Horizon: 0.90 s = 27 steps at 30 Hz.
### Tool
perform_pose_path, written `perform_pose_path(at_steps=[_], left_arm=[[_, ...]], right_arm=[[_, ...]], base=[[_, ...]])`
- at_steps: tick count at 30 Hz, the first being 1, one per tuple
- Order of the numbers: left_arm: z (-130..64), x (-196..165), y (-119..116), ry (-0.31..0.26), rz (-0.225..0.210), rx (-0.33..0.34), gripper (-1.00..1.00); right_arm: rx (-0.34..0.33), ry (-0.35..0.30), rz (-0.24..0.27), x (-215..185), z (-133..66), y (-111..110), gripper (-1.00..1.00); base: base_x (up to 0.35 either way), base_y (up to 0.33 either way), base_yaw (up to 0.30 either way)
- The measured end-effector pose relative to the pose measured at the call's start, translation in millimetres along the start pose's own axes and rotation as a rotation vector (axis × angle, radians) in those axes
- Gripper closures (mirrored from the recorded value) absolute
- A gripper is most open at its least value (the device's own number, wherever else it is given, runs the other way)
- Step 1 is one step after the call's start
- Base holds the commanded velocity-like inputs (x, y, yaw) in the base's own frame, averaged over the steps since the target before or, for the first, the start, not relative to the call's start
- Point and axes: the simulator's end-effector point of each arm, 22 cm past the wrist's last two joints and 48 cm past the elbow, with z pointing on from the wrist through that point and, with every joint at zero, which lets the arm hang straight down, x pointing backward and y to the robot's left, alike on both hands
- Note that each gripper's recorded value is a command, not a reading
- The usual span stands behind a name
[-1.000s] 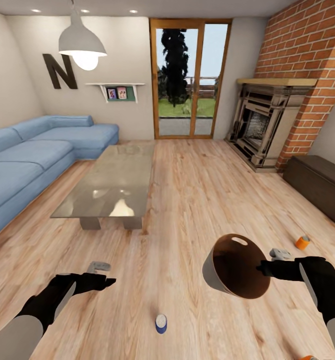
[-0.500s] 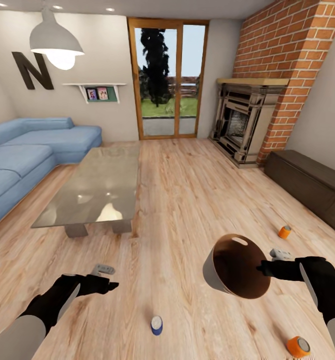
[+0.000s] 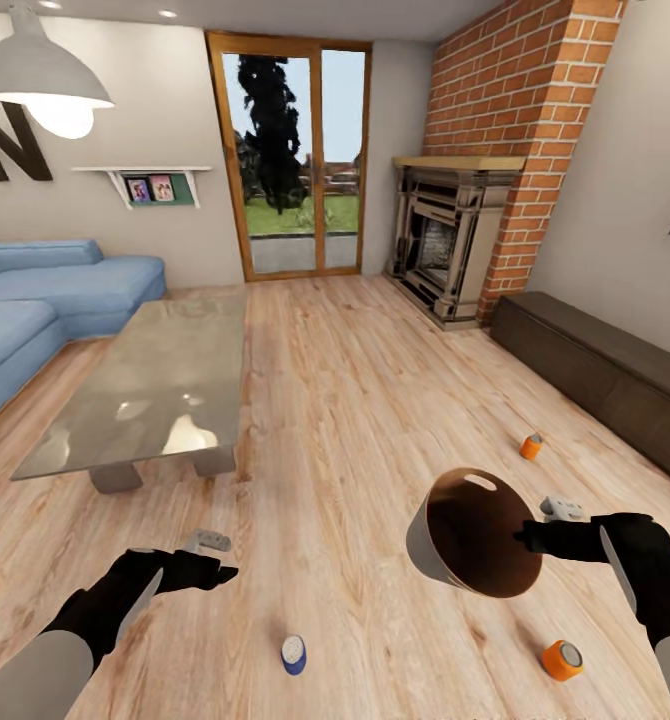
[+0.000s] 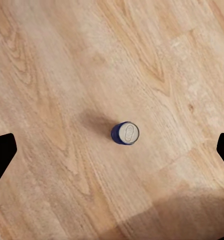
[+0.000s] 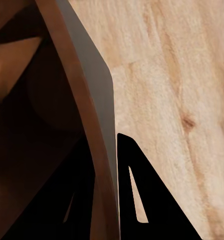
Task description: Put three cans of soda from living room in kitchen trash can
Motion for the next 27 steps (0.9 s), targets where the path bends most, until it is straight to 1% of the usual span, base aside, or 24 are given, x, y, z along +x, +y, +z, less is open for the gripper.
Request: perform_pose_path(at_steps=[3,9,10,11,13,15,16,17,18,20,21,23,27], left_arm=[[4.7,6,-7,0.033,-0.021,-0.016,-1.0],[9.7,8,-19,0.05,-0.038,-0.018,-1.0],[11.7,9,-22,0.053,-0.045,-0.024,-1.0],[12.7,9,-24,0.054,-0.046,-0.026,-1.0],[15.4,10,-29,0.055,-0.05,-0.033,-1.0],[17.5,10,-32,0.055,-0.051,-0.042,-1.0],[18.7,10,-34,0.055,-0.052,-0.047,-1.0],[19.1,10,-35,0.055,-0.052,-0.049,-1.0],[19.4,10,-36,0.055,-0.053,-0.051,-1.0],[20.0,11,-37,0.057,-0.054,-0.051,-1.0],[20.7,12,-37,0.059,-0.055,-0.051,-1.0],[24.4,25,-39,0.084,-0.067,-0.049,-1.0],[27.8,39,-39,0.106,-0.078,-0.048,-1.0]], right_arm=[[0.003,0.005,-0.007,1,0.7,1,1.0],[0.003,0.009,-0.013,0,0.9,3,1.0],[0.002,0.036,0.008,4,0.3,4,1.0],[0.002,0.048,0.016,6,0.1,5,1.0],[0.014,0.066,0.027,7,-1.6,3,1.0],[0.039,0.071,0.021,-4,-4.5,2,1.0],[0.062,0.075,0.006,-19,-7.5,3,1.0],[0.083,0.056,-0.021,-39,-14.1,6,1.0],[0.086,0.037,-0.041,-54,-17.7,11,1.0],[0.065,0.03,-0.04,-65,-19.3,21,1.0],[0.07,0.02,-0.051,-72,-21.2,23,1.0],[0.107,-0.005,-0.103,-96,-28.6,24,1.0],[0.093,-0.03,-0.123,-117,-35.8,36,1.0]], base=[[0.0,0.0,-0.044],[0.0,0.0,-0.014],[0.0,0.0,-0.003],[0.0,0.0,-0.002],[0.0,0.0,-0.001],[0.0,0.0,0.0],[0.0,0.0,0.0],[0.0,0.0,0.0],[0.0,0.0,0.0],[0.0,0.0,0.0],[0.0,0.0,0.0],[0.0,0.0,0.0],[0.0,0.0,0.0]])
